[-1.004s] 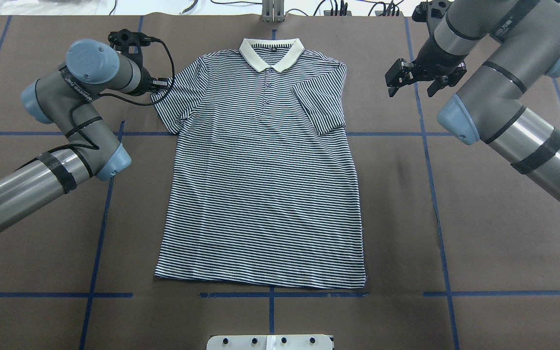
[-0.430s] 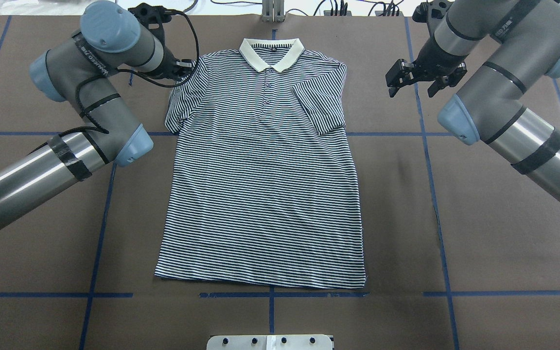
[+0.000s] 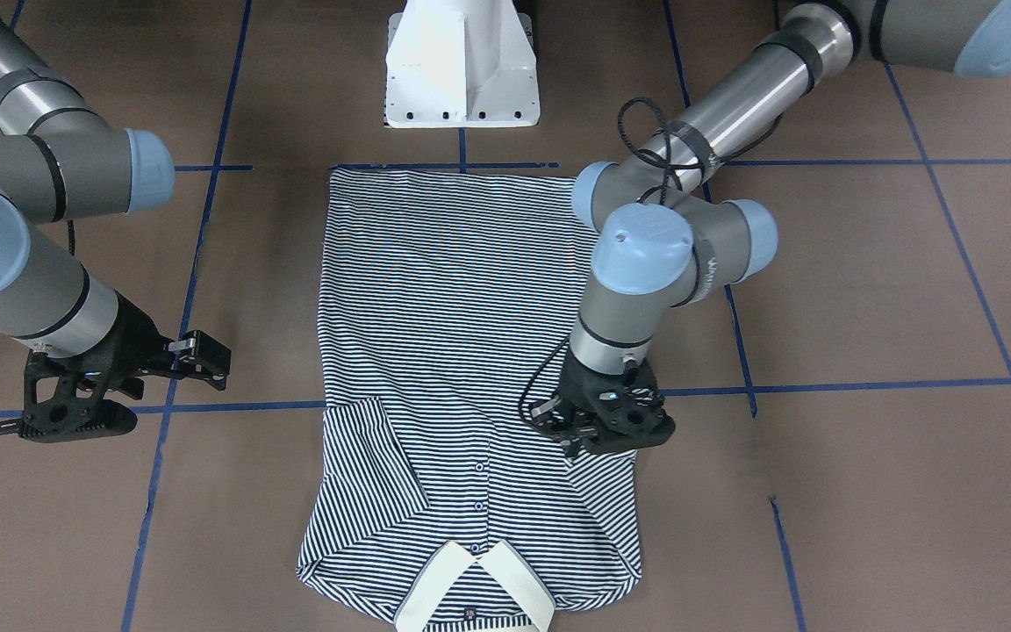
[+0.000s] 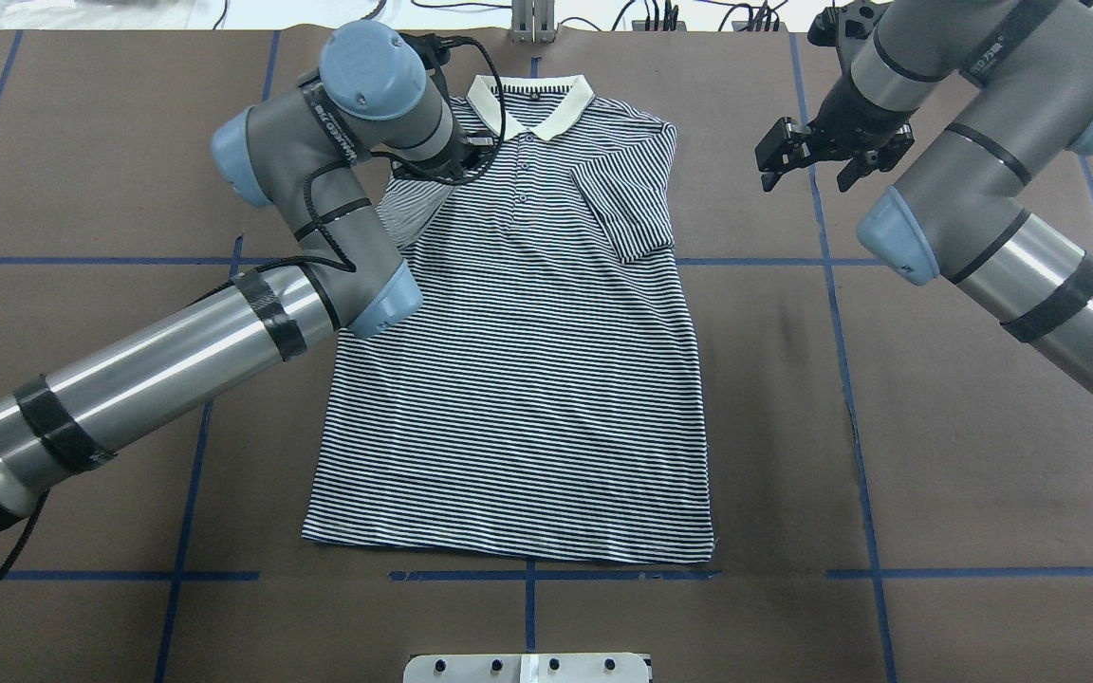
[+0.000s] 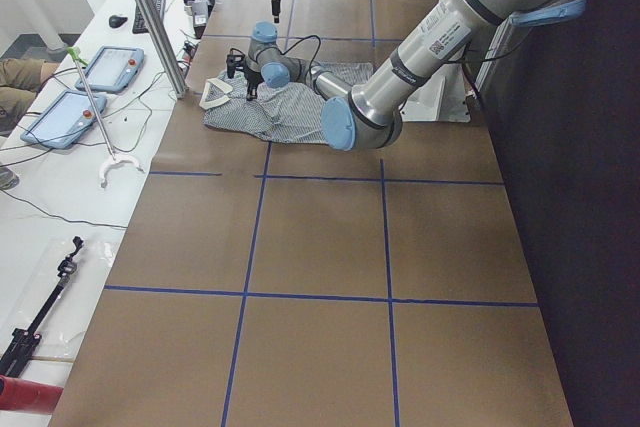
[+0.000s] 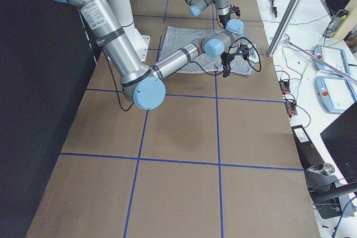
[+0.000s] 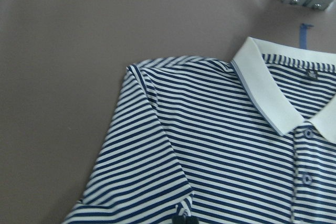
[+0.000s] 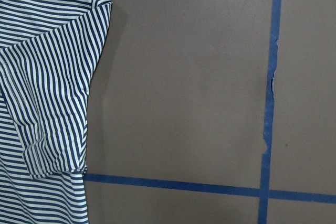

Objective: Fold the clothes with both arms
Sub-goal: 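Fold the sleeve nearest the left gripper inward onto the shirt body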

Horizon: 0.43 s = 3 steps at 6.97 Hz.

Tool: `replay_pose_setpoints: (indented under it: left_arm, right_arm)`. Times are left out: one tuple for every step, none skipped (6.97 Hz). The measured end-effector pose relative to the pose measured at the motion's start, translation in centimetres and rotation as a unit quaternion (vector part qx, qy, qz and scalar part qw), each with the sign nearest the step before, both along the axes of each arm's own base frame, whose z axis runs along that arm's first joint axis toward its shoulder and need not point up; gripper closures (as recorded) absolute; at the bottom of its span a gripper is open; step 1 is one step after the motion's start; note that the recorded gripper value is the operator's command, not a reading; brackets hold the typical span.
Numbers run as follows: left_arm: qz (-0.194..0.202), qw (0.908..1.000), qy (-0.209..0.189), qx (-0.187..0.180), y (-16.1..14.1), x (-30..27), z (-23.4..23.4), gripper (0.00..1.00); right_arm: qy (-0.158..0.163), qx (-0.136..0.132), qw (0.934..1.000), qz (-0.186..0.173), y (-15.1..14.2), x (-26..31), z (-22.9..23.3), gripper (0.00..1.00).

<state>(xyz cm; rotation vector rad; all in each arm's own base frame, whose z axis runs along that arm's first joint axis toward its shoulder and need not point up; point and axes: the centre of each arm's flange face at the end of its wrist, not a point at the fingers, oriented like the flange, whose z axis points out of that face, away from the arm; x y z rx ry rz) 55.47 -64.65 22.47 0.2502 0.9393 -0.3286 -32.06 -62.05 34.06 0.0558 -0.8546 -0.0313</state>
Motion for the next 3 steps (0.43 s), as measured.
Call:
replay_pose_setpoints:
  left_arm:
    - [-0.008,1.0000,-0.003,0.003,-0.1,1.3,0.9,0.00]
    - [-0.009,0.9998,-0.009,0.011,-0.2,1.6,1.7,0.00]
    - [-0.006,0.9996,-0.012,0.023,-0.3,1.4,2.0,0.00]
  right_arm:
    - [-0.002,0.003,1.0000,0.000,0.1,0.0,0.2,0.00]
    - [-0.004,0.006,1.0000,-0.001,0.2,-0.1,0.3,0.00]
    - [-0.005,0.008,1.0000,-0.001,0.3,-0.3,0.4,0.00]
